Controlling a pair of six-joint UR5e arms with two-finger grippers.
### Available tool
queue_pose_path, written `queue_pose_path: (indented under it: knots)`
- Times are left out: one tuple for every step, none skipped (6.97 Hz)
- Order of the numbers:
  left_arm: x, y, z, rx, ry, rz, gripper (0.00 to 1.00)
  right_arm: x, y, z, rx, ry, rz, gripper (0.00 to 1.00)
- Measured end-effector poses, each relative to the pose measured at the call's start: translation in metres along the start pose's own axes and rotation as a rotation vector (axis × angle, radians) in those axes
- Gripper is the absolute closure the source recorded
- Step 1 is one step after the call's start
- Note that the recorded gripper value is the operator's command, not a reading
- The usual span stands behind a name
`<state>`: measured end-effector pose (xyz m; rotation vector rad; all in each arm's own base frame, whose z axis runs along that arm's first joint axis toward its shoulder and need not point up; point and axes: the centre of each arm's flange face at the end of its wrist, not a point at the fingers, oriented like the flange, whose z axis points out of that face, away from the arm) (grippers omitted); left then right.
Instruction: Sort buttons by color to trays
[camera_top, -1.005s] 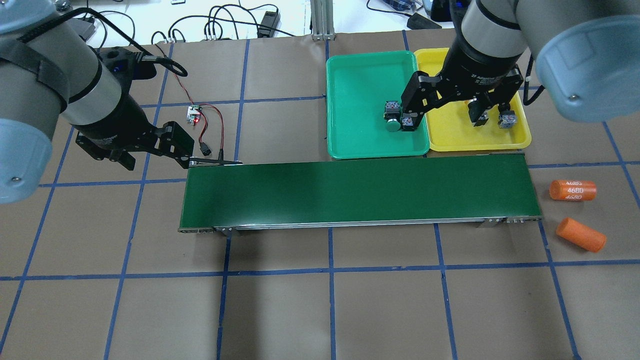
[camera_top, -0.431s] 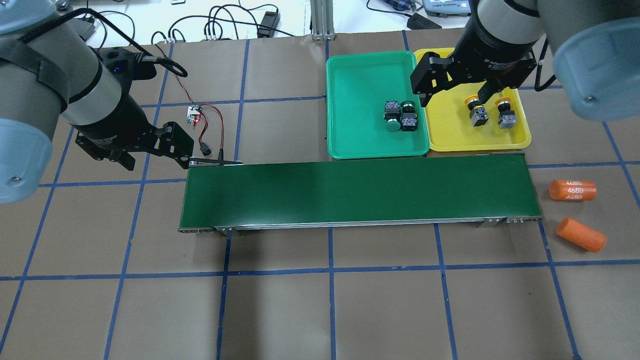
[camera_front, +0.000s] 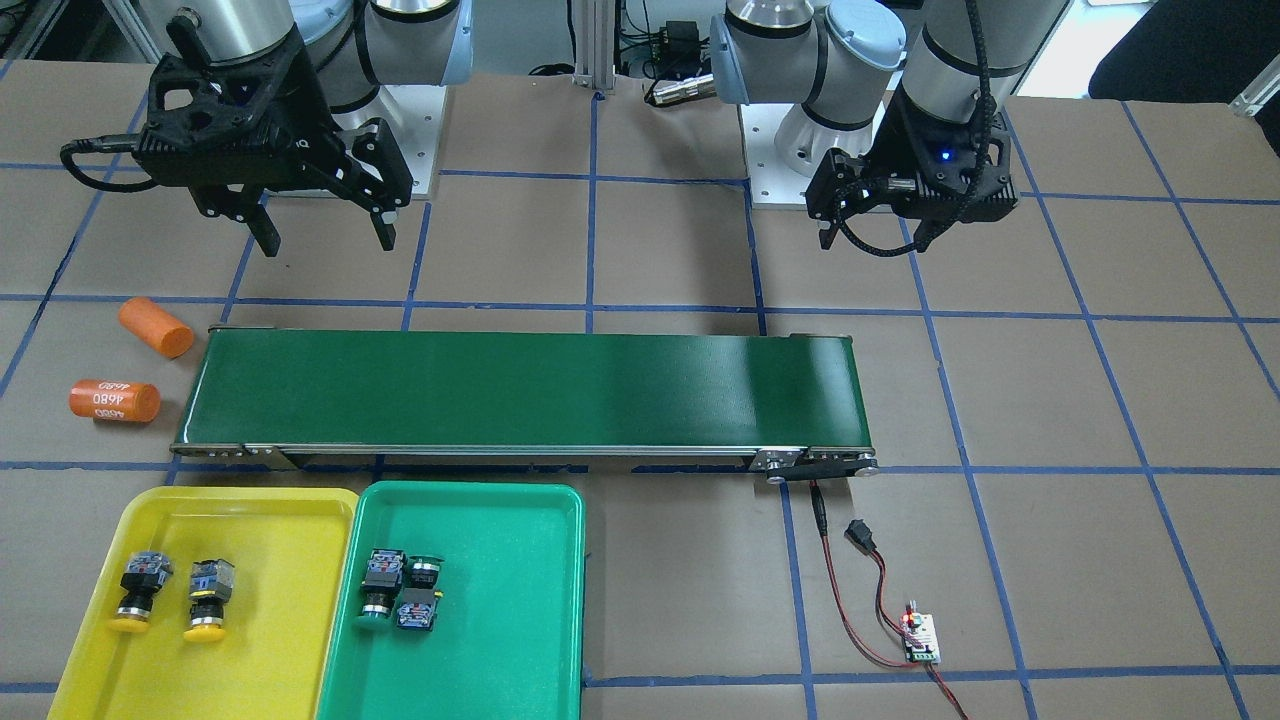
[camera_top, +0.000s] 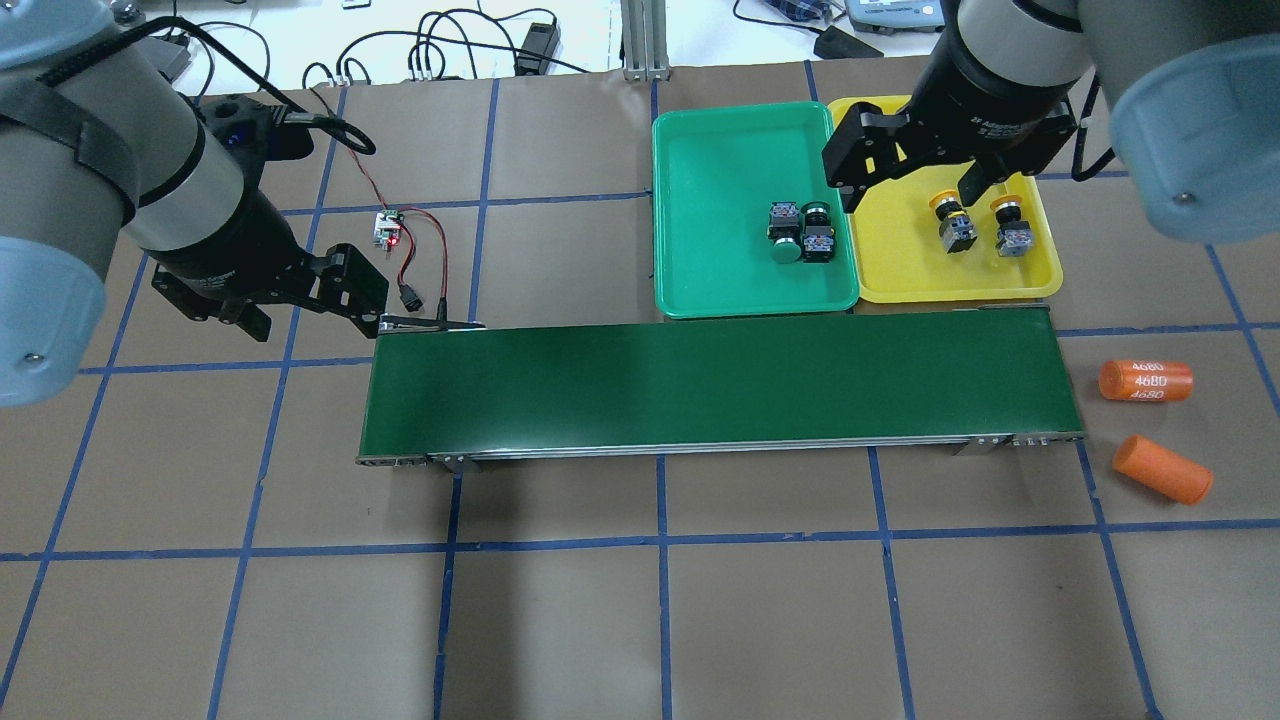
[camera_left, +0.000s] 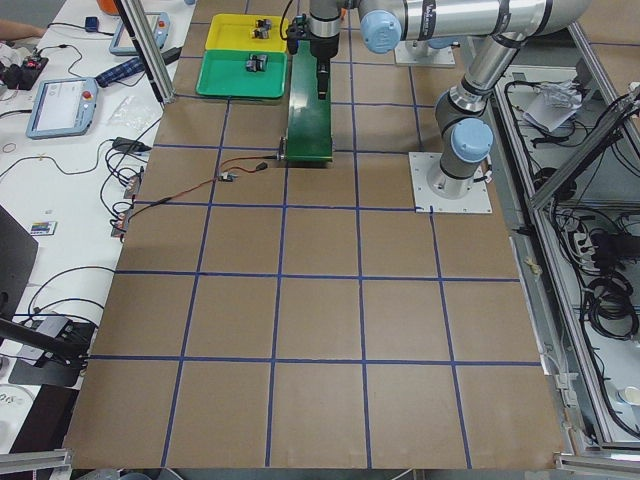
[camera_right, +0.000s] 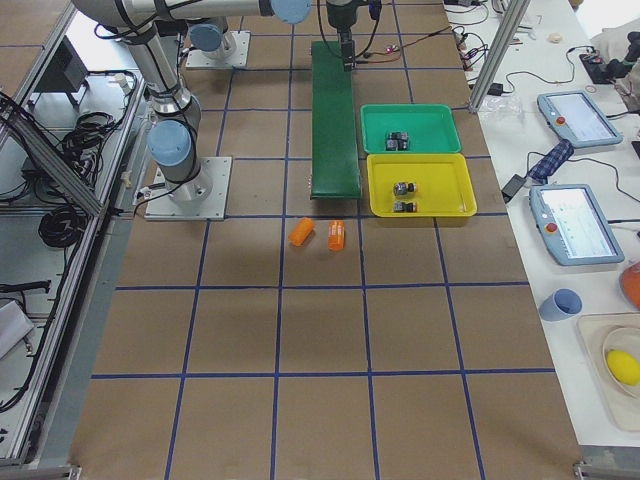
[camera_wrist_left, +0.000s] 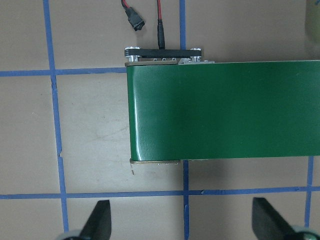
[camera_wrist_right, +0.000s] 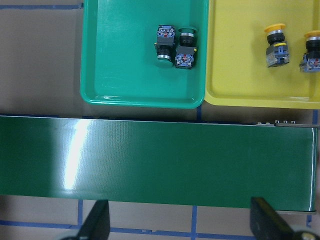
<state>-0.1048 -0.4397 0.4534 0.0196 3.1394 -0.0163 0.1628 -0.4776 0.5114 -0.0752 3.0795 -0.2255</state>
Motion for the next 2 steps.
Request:
queue_pose_path:
  knots:
    - [0.0000, -0.0002, -0.0001, 0.000, 0.000, 0.000, 0.00, 0.0001, 0.0000, 0.0005, -0.001, 0.000, -0.001, 0.00]
    - [0.0000, -0.0003, -0.0001, 0.000, 0.000, 0.000, 0.00, 0.0000, -0.0003, 0.0011, -0.002, 0.000, -0.002, 0.00]
